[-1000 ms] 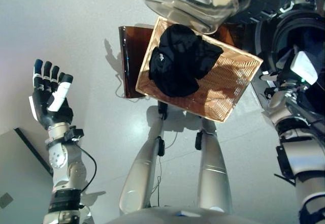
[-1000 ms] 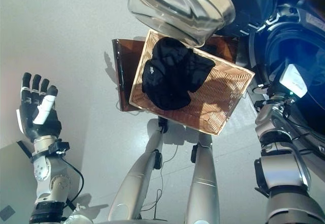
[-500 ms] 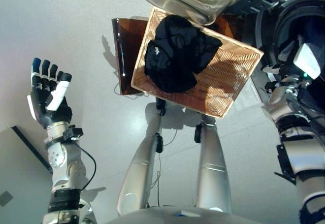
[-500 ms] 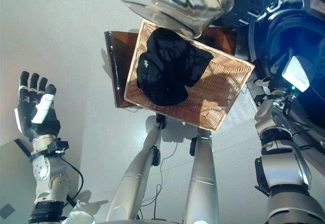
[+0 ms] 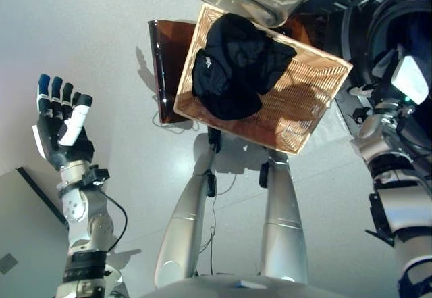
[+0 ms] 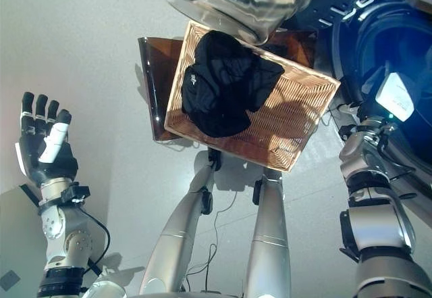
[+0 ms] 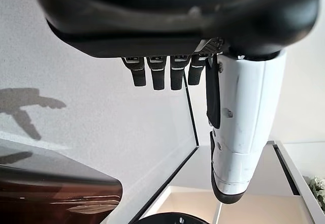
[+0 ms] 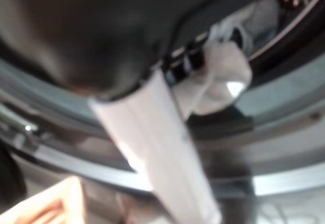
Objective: Pick up the clothes and place them into the washing machine
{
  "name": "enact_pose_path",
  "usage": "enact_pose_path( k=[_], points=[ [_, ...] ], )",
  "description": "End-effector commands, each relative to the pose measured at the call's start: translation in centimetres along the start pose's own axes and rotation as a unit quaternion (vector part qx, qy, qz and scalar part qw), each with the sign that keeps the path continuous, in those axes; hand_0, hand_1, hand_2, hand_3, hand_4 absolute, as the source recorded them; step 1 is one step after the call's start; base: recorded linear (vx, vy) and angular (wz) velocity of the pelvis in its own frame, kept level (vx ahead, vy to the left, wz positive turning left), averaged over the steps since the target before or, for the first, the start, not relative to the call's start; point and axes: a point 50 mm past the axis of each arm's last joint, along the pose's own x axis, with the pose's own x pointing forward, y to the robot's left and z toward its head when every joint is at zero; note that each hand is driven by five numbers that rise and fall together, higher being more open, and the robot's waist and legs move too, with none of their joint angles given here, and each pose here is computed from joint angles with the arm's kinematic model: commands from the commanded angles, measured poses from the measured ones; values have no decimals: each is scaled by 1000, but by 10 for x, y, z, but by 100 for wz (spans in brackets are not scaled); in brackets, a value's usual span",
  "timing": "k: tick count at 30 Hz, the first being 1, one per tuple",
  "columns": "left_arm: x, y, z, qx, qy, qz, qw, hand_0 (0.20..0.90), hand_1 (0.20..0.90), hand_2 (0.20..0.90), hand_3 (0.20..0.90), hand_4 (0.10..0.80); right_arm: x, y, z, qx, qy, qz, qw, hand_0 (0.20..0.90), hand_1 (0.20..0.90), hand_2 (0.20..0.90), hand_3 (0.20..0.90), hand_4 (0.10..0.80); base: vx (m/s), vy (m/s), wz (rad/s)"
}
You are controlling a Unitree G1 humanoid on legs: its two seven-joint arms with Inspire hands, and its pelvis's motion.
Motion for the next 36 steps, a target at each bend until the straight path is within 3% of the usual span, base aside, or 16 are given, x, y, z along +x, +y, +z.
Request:
enact_pose_path(
  k=[1, 4, 5, 6, 7, 8, 23, 32, 36],
  points=[
    [-4, 35, 50, 49, -105, 48, 992, 900, 900, 900, 900, 800, -6, -5, -54, -68, 83, 20, 994, 900, 900, 900, 900, 800, 0, 0, 0],
    [-4, 37, 53, 54, -107, 52, 991, 900, 900, 900, 900, 800, -6, -7, -54, -64, 78, 12, 995, 900, 900, 900, 900, 800, 0, 0, 0],
    [-4, 37, 53, 54, -108, 53, 991, 900, 900, 900, 900, 800, -6, -7, -55, -61, 78, 10, 995, 741, 741, 741, 741, 686, 0, 0, 0],
    [-3, 38, 54, 55, -109, 55, 991, 900, 900, 900, 900, 800, -6, -9, -55, -60, 77, 8, 995, 461, 461, 461, 461, 486, 0, 0, 0],
    [-3, 38, 53, 55, -108, 56, 991, 900, 900, 900, 900, 800, -5, -10, -55, -59, 77, 5, 995, 406, 406, 406, 406, 447, 0, 0, 0],
    [-3, 39, 53, 57, -107, 57, 991, 900, 900, 900, 900, 800, -5, -11, -56, -56, 78, 3, 995, 200, 200, 200, 200, 300, 5, -34, 4],
    [-2, 41, 55, 64, -109, 66, 990, 900, 900, 900, 900, 800, -3, -17, -47, -14, 77, -24, 997, 200, 200, 200, 200, 300, 0, -2, 0],
    [-1, 43, 57, 64, -115, 72, 989, 900, 900, 900, 900, 800, -16, -5, -52, 1, 85, -14, 996, 200, 200, 200, 200, 300, 6, -1, -1],
    [-1, 40, 55, 66, -114, 72, 989, 900, 900, 900, 900, 800, -23, -2, -54, 176, 145, -53, 972, 200, 200, 200, 200, 300, -22, -7, 0]
  ],
)
